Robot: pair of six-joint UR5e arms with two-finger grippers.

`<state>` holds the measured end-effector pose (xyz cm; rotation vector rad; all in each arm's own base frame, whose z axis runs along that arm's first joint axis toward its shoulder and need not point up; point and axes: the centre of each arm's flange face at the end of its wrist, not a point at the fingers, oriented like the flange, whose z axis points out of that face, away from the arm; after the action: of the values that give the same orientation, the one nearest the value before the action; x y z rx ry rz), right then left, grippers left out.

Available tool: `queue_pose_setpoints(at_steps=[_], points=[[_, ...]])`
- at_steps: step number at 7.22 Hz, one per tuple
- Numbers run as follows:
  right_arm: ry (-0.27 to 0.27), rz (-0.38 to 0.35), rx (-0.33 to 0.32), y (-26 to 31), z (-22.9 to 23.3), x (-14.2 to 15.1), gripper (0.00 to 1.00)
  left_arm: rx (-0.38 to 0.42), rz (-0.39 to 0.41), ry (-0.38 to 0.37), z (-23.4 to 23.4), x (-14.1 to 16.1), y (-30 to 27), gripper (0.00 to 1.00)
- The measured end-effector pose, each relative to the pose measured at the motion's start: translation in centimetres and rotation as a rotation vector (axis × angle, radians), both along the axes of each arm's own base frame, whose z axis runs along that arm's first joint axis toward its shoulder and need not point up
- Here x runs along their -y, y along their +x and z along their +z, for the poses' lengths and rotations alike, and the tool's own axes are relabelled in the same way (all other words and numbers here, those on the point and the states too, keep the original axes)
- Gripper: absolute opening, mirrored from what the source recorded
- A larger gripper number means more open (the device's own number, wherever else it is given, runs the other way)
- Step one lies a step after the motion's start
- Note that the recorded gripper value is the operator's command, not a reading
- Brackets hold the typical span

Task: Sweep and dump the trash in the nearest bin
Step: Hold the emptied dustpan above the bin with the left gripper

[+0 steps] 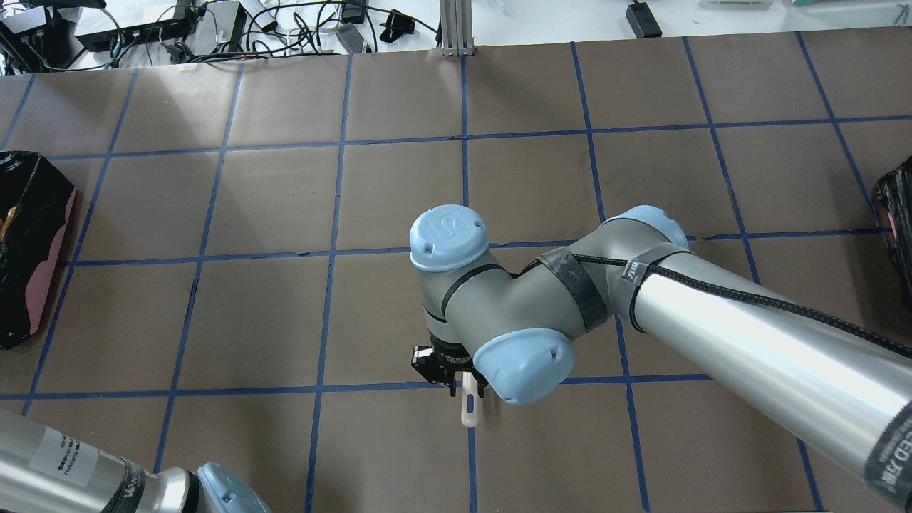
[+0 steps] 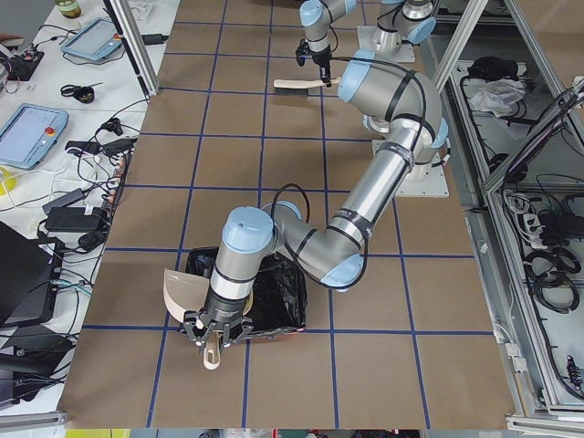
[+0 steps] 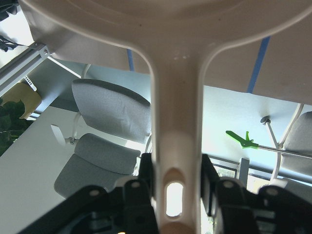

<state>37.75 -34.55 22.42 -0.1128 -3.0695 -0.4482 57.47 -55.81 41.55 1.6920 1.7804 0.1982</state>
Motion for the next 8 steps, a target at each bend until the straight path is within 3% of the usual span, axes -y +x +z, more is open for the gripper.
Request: queue_pose_setpoints(at_steps=[2,3,5,7,8], points=[[-0.006,0.003,-0.011,-0.1,-0.3,0.2,0.77,0.09,-0.051,0.015,2.1,1.2,-2.0,0.0],[-0.019,0.008,-0.024,-0.1,-0.2,0.4,0.84,0.128,-0.07,0.022,3.1,1.8,-3.2,0.0],[-0.104,0.055,-0.033,-0.2,1.3,1.8,0.95,0.174,-0.093,0.026,4.5,2.7,-4.8,0.0],[-0.208,0.084,0.008,-0.7,6.4,4.0,0.99,0.15,-0.123,0.034,7.2,5.3,-10.2,0.0],[-0.255,0.086,0.033,-1.5,10.4,4.8,0.99,0.095,-0.105,0.037,8.8,6.9,-14.7,0.0]])
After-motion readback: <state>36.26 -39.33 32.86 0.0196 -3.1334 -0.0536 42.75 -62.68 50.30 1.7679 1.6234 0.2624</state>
